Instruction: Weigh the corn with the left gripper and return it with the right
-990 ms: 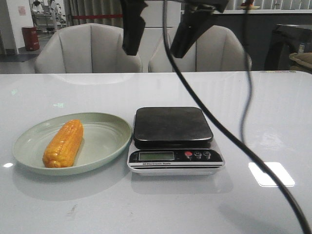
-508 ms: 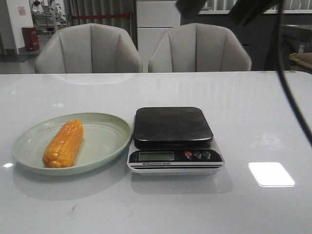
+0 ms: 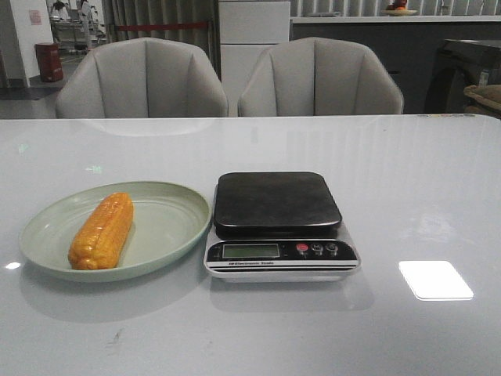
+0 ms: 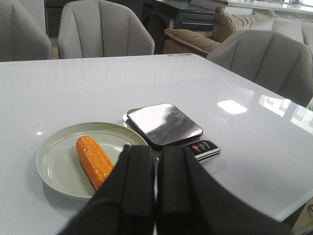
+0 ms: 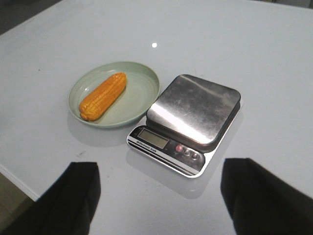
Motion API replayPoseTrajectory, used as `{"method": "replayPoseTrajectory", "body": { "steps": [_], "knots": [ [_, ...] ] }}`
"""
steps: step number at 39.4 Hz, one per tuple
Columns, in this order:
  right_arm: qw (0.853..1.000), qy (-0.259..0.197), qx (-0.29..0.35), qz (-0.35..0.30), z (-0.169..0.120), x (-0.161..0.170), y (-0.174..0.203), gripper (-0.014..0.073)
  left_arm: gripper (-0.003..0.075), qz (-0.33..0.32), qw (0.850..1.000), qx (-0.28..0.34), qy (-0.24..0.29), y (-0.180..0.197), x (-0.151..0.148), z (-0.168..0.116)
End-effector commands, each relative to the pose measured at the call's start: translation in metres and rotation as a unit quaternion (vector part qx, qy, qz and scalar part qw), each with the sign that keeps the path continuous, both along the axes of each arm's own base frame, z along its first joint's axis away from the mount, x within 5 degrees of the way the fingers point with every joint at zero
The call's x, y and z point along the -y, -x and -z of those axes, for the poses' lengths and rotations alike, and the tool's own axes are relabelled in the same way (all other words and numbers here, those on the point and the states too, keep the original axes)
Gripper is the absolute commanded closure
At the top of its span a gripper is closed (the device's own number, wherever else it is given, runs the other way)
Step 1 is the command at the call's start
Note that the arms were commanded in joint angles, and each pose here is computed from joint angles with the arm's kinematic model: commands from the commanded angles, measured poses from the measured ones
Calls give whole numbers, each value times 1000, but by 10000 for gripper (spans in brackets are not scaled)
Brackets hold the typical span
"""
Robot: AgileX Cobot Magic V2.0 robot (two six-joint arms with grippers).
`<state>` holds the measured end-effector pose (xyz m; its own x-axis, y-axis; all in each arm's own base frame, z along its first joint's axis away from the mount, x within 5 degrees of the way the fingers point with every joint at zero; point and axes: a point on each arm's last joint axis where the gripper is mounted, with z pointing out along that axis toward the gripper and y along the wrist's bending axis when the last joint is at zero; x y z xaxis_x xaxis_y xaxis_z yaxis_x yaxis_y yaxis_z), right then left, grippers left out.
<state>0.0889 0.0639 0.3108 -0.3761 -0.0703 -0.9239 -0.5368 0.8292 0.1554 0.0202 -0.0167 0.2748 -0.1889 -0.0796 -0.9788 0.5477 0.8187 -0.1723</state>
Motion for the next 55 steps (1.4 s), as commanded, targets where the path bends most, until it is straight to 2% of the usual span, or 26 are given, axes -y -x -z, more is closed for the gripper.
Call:
{"method": "replayPoseTrajectory", "body": {
  "steps": [1, 7, 12, 21, 55],
  "knots": [
    [996, -32, 79, 6, -6, 13, 15, -11, 607, -1, 998, 46, 34, 4, -3, -14],
    [988, -68, 138, 8, 10, 30, 42, -11, 607, -1, 998, 46, 34, 4, -3, -14],
    [974, -106, 199, 13, 25, 41, 57, -11, 607, -1, 998, 46, 34, 4, -3, -14],
    [973, -107, 202, 15, 53, 41, 56, -11, 607, -1, 998, 46, 34, 4, -3, -14],
    [971, -113, 211, 16, 52, 41, 56, -10, 607, -1, 998, 46, 34, 4, -3, -14]
  ]
}}
